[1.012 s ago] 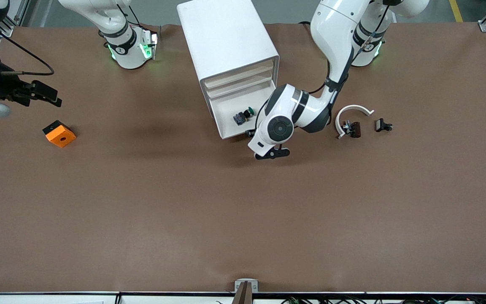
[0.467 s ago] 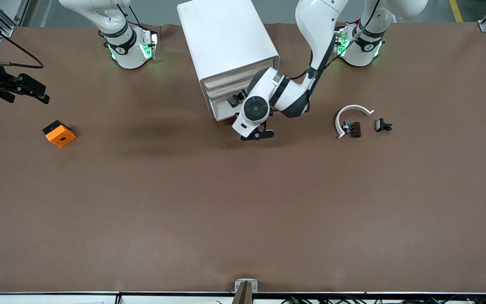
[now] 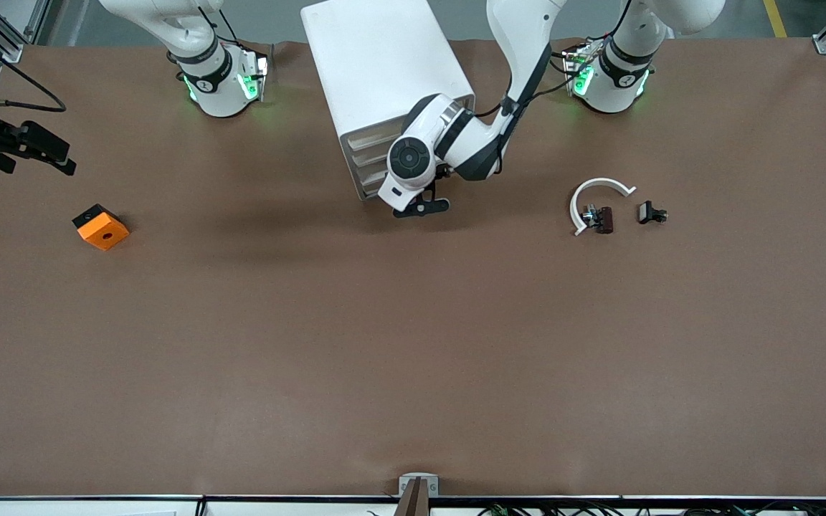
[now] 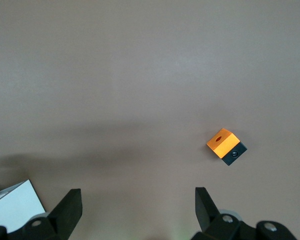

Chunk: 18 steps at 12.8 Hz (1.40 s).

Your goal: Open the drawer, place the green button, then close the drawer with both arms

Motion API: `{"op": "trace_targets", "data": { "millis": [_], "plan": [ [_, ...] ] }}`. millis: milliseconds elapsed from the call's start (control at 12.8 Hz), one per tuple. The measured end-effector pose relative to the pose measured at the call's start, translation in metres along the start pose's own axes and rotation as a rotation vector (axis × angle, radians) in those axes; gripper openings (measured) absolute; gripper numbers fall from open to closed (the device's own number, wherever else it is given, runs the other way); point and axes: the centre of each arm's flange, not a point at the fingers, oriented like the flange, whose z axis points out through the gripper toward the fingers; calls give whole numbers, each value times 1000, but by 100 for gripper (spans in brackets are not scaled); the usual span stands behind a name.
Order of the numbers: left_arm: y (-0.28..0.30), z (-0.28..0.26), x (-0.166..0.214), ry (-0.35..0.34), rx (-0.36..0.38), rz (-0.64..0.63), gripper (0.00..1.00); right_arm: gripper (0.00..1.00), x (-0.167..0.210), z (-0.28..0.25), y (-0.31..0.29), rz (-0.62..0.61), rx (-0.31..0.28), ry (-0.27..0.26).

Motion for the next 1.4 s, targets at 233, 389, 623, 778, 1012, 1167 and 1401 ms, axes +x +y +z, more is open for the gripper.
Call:
{"op": "trace_targets", "data": {
  "millis": [233, 389, 623, 778, 1012, 1167, 1401],
  "plan": [
    [0, 1, 0, 6, -3, -5, 100, 100, 0, -1, 1, 2, -1, 3],
    [2, 2, 1, 19, -14, -4, 100, 100, 0, -1, 1, 2, -1, 4],
    [5, 5, -3, 24, -15, -16, 100, 100, 1, -2, 1, 1, -1, 11],
    [5, 6, -2, 26, -15, -18, 100, 100, 2, -4, -1, -3, -1, 26],
    [-6, -7, 21, 61, -29, -53, 100, 100, 3, -4, -2, -5, -1, 30],
    [-27, -40, 64, 122, -46, -101, 100, 100, 3, -4, -3, -6, -1, 30],
    [-78, -100, 139, 247, -47, -165, 100, 100, 3, -4, -3, -6, -1, 31]
  ]
}}
